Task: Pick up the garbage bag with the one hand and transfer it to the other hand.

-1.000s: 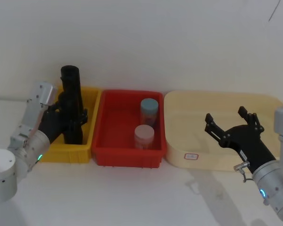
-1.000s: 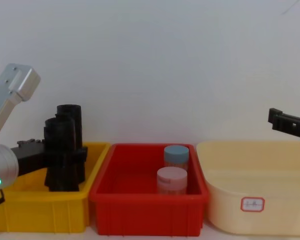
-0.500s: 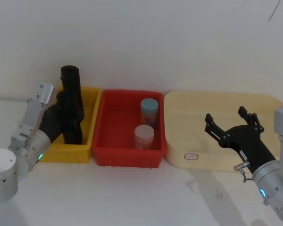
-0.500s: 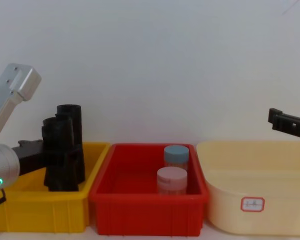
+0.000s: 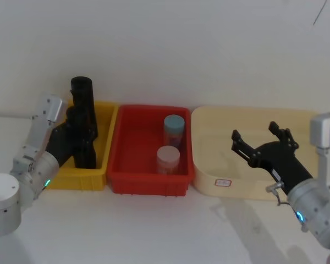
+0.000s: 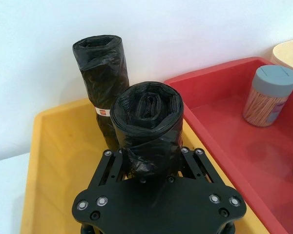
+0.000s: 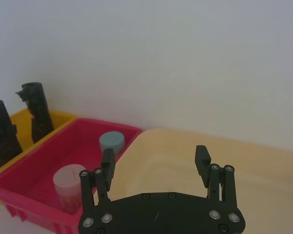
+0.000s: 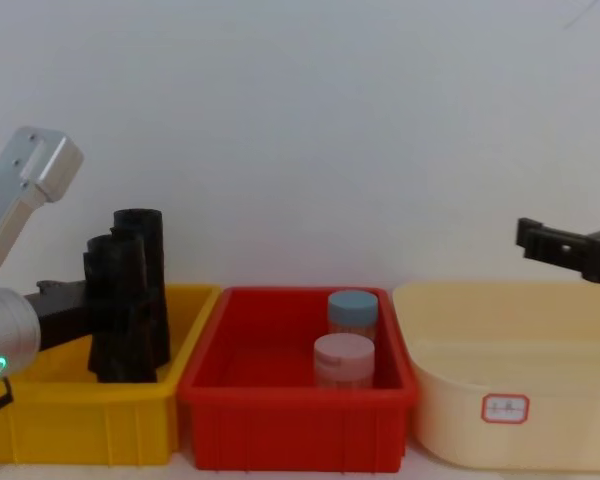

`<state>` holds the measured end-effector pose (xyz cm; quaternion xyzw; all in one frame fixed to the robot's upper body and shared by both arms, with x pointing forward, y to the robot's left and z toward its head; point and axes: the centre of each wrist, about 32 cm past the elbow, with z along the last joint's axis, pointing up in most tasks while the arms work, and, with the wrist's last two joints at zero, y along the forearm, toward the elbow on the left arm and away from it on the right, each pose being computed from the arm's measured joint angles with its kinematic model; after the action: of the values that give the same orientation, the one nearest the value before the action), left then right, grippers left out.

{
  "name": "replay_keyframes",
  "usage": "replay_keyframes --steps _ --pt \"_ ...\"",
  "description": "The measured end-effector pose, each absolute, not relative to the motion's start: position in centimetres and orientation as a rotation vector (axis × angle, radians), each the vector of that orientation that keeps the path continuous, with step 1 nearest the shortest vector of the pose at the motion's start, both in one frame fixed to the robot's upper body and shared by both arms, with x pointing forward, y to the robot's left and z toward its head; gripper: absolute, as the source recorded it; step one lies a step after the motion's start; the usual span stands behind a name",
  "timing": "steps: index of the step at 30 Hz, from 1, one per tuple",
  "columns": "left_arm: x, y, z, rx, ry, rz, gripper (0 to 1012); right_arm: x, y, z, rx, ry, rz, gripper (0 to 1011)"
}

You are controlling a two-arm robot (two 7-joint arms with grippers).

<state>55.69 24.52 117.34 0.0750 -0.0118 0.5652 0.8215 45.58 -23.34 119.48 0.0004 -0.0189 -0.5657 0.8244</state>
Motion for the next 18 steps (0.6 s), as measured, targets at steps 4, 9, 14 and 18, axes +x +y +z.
replay_keyframes --steps 4,9,14,18 --pt "55.7 24.5 117.3 0.159 -0.025 1.203 387 46.5 -22.9 120.0 -0.018 -0.012 -1.177 999" --pt "55.7 24.5 117.3 0.159 -0.025 1.203 376 47.9 -22.0 120.8 -0.055 0.032 -1.126 999" --pt "55.7 24.5 117.3 0.159 -0.025 1.203 376 49.3 -20.9 121.8 -0.096 0.071 -1.063 999" --pt "55.7 24.5 117.3 0.159 -0.025 1.203 376 50.2 -20.1 122.4 -0.126 0.095 -1.02 1000"
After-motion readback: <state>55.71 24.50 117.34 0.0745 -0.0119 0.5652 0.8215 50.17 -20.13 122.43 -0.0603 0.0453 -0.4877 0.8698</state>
